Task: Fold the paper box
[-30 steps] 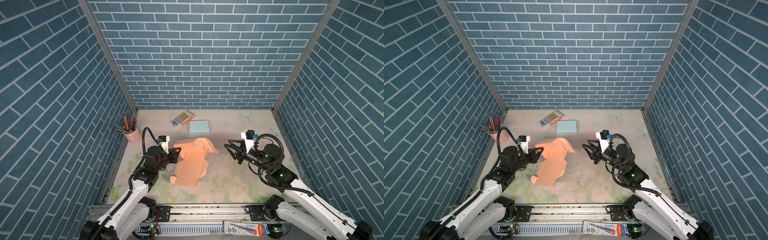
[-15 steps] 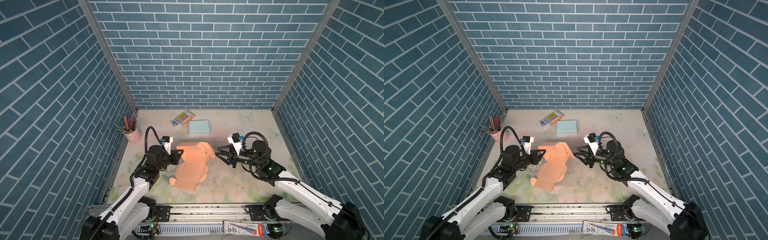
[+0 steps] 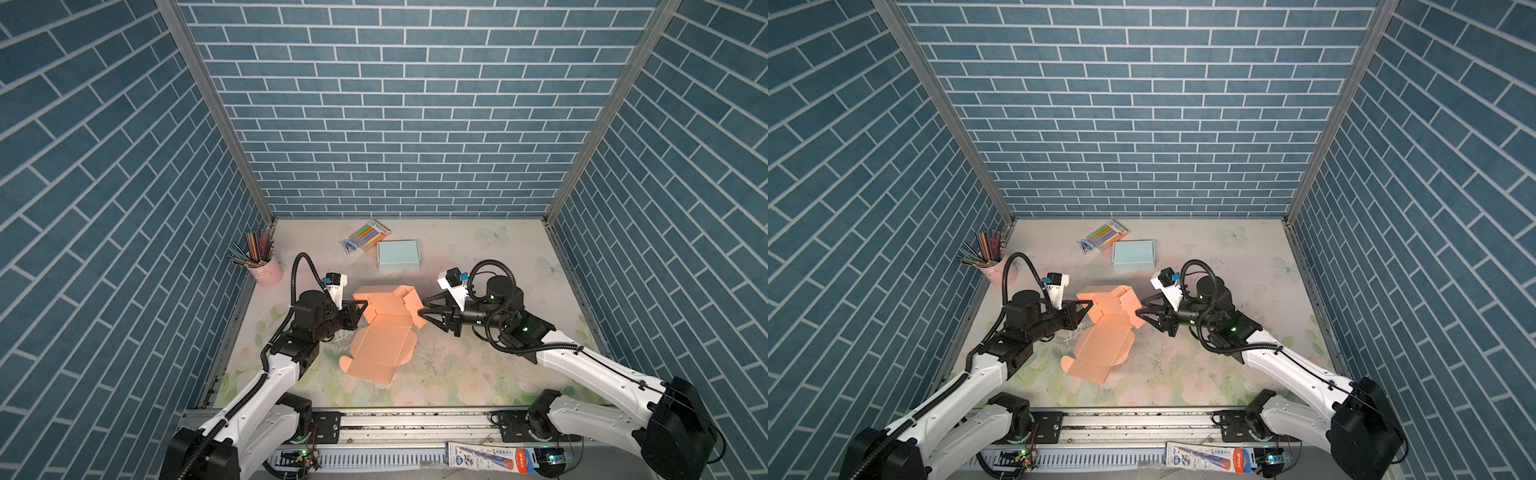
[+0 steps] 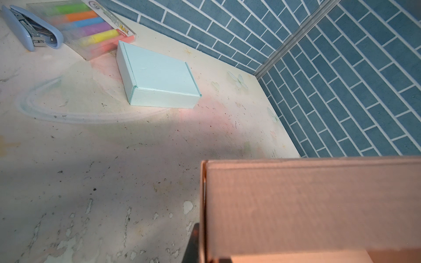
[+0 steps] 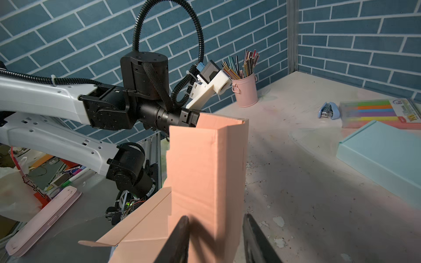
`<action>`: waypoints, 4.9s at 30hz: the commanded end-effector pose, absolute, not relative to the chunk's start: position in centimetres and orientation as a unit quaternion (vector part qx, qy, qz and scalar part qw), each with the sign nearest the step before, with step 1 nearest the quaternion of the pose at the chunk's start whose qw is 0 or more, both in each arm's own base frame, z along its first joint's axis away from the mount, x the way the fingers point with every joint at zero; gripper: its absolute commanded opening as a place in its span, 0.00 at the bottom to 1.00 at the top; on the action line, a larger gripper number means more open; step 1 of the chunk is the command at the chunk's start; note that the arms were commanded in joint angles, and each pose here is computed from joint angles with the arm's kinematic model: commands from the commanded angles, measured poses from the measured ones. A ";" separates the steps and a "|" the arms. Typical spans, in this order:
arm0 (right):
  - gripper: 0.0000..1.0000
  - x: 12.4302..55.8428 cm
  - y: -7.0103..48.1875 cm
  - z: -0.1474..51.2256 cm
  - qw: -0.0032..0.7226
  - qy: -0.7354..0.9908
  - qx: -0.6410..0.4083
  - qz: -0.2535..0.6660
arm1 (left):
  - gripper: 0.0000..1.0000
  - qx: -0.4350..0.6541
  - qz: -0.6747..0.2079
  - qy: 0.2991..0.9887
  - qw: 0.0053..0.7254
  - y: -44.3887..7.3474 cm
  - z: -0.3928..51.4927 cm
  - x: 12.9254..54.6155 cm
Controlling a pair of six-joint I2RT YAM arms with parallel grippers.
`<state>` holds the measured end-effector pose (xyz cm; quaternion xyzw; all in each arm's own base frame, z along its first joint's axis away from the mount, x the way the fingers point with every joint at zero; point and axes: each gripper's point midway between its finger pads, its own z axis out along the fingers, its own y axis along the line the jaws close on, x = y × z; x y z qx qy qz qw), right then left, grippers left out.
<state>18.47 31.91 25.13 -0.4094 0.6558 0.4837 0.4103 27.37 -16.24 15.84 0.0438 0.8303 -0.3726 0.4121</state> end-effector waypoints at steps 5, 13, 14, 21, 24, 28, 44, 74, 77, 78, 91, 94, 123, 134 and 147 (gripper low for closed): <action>0.37 18.3 33.5 26.6 0.433 0.638 -0.431 0.468 | 0.07 0.043 -0.367 0.825 0.428 -16.1 16.8 28.0; 0.35 19.4 34.8 24.8 0.420 0.680 -0.412 0.436 | 0.07 0.011 -0.348 0.836 0.424 -15.1 15.7 28.4; 0.35 19.5 34.8 24.7 0.419 0.684 -0.409 0.435 | 0.07 0.010 -0.349 0.836 0.424 -15.2 15.6 28.4; 0.36 20.8 35.2 23.4 0.426 0.715 -0.386 0.398 | 0.07 0.001 -0.347 0.835 0.428 -14.9 15.8 28.5; 0.36 21.4 35.5 23.0 0.426 0.728 -0.380 0.380 | 0.06 -0.008 -0.343 0.837 0.428 -14.7 15.7 28.6; 0.36 22.0 35.8 22.5 0.433 0.745 -0.372 0.344 | 0.06 -0.024 -0.332 0.840 0.428 -14.3 15.4 28.6; 0.36 24.8 36.7 20.1 0.445 0.807 -0.354 0.158 | 0.03 -0.069 -0.312 0.839 0.440 -14.3 15.1 28.4; 0.06 28.3 35.2 19.5 0.472 0.802 -0.350 -0.111 | 0.01 -0.071 -0.323 0.841 0.428 -17.2 14.7 28.5; 0.05 28.6 35.1 19.3 0.471 0.800 -0.350 -0.123 | 0.01 -0.072 -0.325 0.840 0.428 -17.4 14.7 28.5; 0.06 28.6 35.0 19.2 0.472 0.800 -0.349 -0.126 | 0.00 -0.072 -0.326 0.839 0.429 -17.4 14.8 28.5; 0.00 29.1 34.1 20.5 0.501 0.788 -0.327 -0.144 | 0.01 -0.080 -0.324 0.836 0.436 -17.9 15.0 28.6; 0.00 29.2 33.8 20.6 0.502 0.787 -0.326 -0.151 | 0.00 -0.079 -0.327 0.835 0.436 -18.1 15.2 28.4; 0.00 29.5 31.6 24.6 0.572 0.753 -0.279 -0.164 | 0.00 -0.066 -0.339 0.831 0.437 -20.1 16.0 28.2; 0.16 29.7 31.6 24.6 0.581 0.742 -0.278 -0.184 | 0.01 -0.064 -0.341 0.830 0.436 -20.4 15.9 28.2; 0.00 29.6 31.6 23.9 0.579 0.741 -0.285 -0.189 | 0.00 -0.062 -0.341 0.831 0.435 -20.7 15.7 28.3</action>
